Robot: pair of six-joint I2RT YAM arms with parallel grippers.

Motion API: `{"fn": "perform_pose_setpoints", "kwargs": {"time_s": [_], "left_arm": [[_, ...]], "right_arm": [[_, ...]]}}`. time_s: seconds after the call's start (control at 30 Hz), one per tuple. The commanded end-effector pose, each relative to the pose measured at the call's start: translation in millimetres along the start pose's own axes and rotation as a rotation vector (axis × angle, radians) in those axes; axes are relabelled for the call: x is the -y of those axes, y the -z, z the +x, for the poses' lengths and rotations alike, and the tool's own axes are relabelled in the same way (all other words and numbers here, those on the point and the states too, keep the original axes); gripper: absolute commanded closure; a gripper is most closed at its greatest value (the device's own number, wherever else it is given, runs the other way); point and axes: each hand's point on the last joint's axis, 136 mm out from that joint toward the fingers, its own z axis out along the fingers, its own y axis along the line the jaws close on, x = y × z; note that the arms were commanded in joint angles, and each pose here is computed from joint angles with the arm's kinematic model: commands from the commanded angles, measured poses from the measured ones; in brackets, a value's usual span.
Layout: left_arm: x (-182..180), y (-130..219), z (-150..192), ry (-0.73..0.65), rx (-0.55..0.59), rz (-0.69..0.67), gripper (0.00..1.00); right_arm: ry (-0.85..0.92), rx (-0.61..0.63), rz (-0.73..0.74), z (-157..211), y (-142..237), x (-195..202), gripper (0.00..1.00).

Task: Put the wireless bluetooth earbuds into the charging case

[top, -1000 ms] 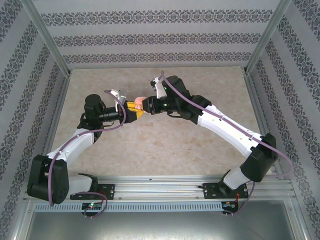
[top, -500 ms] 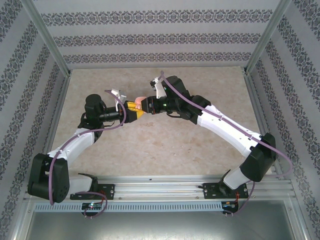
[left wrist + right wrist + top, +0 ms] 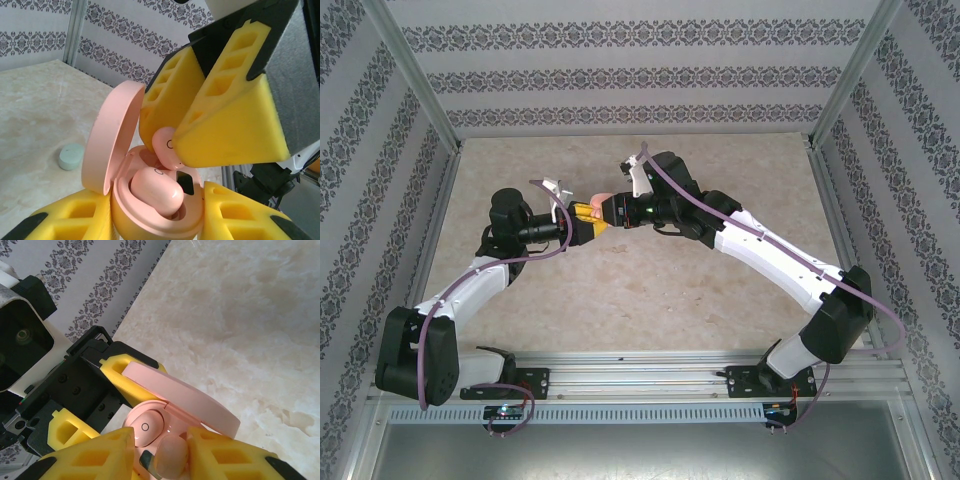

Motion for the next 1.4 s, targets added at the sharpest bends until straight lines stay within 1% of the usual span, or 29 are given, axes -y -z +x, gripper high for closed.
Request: {"fn": "perform_pose_setpoints", "kwargs": {"time_s": [0.0, 0.17, 0.83, 1.0, 1.37], "left_arm": [[24, -2, -23, -0.109, 0.037, 0.078, 0.79], [24, -3, -24, -0.113, 0.039, 0.081, 0.79], [22, -5, -20, -0.109, 0.038, 0.092, 0.79], [22, -5, -19, -0.108, 0.037, 0.096, 0.79], [25, -4, -19, -0.110, 0.040, 0.101, 0.79]], "right_arm": [[-0.003, 0.005, 0.064, -2, 3, 13, 0.66], [0.004, 0.011, 0.067, -6, 6, 11, 0.64], [0.017, 0.030, 0.072, -17, 13, 4, 0.61], [0.024, 0.046, 0.074, -23, 18, 0, 0.58], [0.035, 0.063, 0.065, -31, 24, -8, 0.57]]}}
